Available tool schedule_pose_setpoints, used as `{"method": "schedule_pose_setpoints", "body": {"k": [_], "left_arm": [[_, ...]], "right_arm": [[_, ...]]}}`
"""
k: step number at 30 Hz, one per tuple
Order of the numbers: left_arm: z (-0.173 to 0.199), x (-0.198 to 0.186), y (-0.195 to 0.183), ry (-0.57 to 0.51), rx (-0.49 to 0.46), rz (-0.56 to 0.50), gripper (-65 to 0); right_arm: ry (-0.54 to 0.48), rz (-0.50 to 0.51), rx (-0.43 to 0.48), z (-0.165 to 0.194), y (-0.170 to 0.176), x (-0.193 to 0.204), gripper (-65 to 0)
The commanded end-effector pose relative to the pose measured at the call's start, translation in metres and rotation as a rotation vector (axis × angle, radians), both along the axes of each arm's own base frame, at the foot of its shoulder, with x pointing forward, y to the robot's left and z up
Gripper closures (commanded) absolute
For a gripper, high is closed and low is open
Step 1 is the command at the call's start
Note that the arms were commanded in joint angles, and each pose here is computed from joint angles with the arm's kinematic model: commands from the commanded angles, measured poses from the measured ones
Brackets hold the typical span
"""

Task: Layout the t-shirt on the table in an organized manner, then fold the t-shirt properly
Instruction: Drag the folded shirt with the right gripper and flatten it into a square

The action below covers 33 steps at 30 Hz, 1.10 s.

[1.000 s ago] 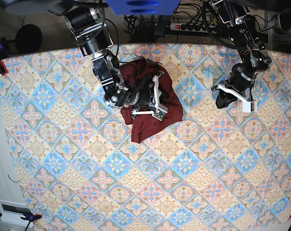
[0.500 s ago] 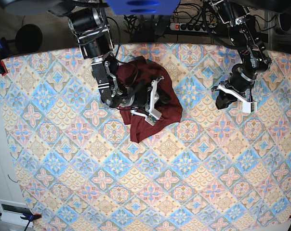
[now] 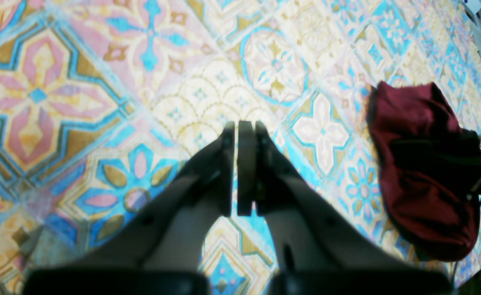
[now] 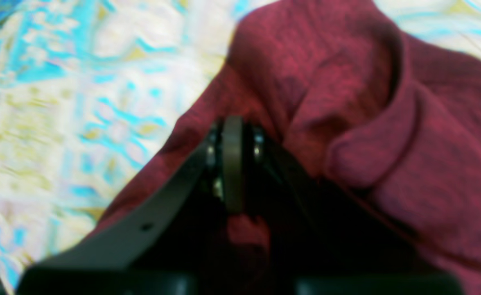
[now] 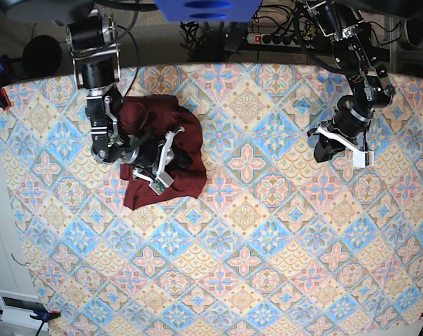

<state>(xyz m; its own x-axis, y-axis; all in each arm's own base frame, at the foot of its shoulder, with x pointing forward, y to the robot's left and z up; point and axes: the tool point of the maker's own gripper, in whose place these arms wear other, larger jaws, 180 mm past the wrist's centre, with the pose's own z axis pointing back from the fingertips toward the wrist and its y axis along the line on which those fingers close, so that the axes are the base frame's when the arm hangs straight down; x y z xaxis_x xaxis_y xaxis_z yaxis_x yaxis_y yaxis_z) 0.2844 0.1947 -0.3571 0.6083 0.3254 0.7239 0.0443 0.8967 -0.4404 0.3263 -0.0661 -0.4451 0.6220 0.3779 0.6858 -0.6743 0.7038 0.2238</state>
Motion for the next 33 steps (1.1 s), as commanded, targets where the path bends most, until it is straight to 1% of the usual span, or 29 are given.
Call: {"method": "schedule_pose_setpoints", "body": {"k": [1,5,8,11,16,18,22,25,28,30,33], "left_arm": [[0.014,0.007,0.001,-0.055,-0.001,0.000,0.0],[0.014,0.007,0.001,-0.055,-0.001,-0.001,0.0],[0.014,0.008,0.000,-0.057,-0.002,-0.003,0.0],[0.014,0.008,-0.001,-0.056,-0.003,-0.004,0.0],[0.014,0.008,-0.001,-0.056,-0.002,-0.005,0.0],[0.014,0.008,-0.001,-0.056,-0.002,-0.005,0.0],[0.014,0.008,-0.001,-0.056,-0.002,-0.005,0.0],[0.014,0.008,-0.002,-0.057,-0.004,-0.005,0.0],[0.014,0.008,-0.002,-0.057,-0.004,-0.005,0.0],[0.014,0.008,-0.002,-0.057,-0.004,-0.005,0.0],[0.017,0.013,-0.002,-0.067,-0.006,-0.006,0.0]], "right_arm": [[0.057,-0.022,-0.236,-0.020,-0.050,0.000,-3.4],[0.027,-0.034,-0.273,-0.011,-0.070,0.012,-3.4],[0.012,-0.038,-0.289,-0.005,-0.078,0.017,-3.4],[-0.019,-0.036,-0.291,0.004,-0.077,0.025,-3.4],[-0.133,-0.009,-0.290,0.038,-0.064,0.041,-3.4],[-0.156,0.002,-0.306,0.048,-0.062,0.042,-3.4],[-0.183,0.038,-0.343,0.059,-0.053,0.025,-3.4],[-0.267,0.068,-0.348,0.085,-0.040,0.016,-3.4],[-0.322,0.085,-0.358,0.104,-0.033,-0.001,-3.4],[-0.324,0.064,-0.365,0.108,-0.039,-0.014,-3.4],[-0.285,0.035,-0.371,0.100,-0.051,-0.040,-3.4]]}}
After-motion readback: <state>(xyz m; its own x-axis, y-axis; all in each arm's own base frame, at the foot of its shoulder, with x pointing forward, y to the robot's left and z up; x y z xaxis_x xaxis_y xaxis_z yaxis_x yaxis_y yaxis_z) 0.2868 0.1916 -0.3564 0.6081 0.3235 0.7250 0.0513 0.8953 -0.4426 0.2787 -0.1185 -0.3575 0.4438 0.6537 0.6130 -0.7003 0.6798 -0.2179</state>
